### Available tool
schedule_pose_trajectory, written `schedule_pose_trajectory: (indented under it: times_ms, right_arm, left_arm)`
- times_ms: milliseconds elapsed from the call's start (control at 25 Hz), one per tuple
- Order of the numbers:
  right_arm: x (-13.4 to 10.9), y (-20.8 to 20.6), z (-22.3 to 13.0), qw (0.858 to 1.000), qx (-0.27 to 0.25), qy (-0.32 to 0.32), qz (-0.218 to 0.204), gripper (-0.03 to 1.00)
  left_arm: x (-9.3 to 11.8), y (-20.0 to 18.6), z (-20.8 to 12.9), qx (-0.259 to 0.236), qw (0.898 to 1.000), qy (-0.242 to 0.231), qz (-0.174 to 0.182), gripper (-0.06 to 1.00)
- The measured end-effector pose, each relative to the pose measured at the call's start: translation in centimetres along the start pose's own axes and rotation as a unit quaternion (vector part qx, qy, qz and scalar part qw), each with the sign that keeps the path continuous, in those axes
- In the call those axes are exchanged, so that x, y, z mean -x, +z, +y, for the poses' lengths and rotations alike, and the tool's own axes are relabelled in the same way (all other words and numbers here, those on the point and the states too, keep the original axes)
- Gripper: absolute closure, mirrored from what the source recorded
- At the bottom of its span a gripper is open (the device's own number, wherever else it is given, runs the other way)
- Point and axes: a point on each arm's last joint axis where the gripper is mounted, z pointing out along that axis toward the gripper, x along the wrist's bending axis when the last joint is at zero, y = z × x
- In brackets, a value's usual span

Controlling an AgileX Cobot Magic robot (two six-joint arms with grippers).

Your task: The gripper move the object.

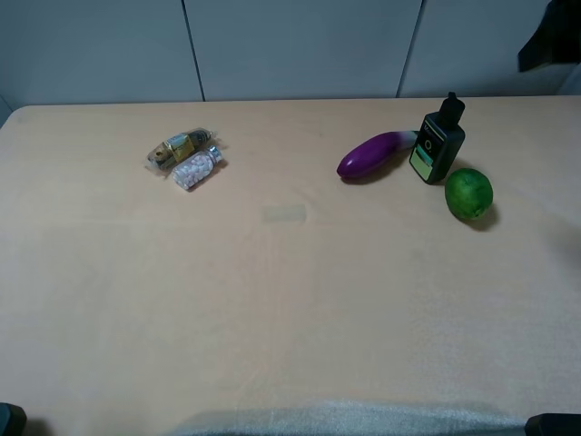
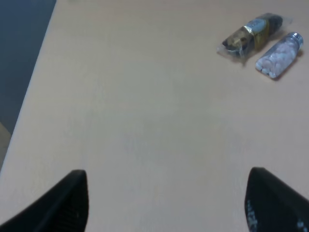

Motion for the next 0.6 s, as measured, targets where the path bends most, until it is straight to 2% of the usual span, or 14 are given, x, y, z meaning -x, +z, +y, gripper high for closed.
schedule_pose_trajectory:
  times_ms: [120, 320, 440, 600]
  right_arm:
    - [0.6, -4.4, -0.3, 0.998, 0.053, 0.020, -0.033, 0.27]
    - [1.2, -10.9, -2.4, 0.990, 0.110, 0.030, -0.083, 0.27]
    - [0.9, -14.0, -4.9, 0.983, 0.151, 0.037, -0.094, 0.27]
    - [0.4, -15.8, -9.6, 0.976, 0.187, 0.055, -0.101, 0.27]
  left_arm:
    - [0.0, 0.0, 0.0, 0.000, 1.000, 0.000, 0.000, 0.21]
    - [0.0, 0.0, 0.0, 0.000, 1.000, 0.000, 0.000, 0.21]
    - [0.0, 0.0, 0.0, 0.000, 1.000, 0.000, 0.000, 0.21]
    - [0.0, 0.0, 0.0, 0.000, 1.000, 0.000, 0.000, 0.21]
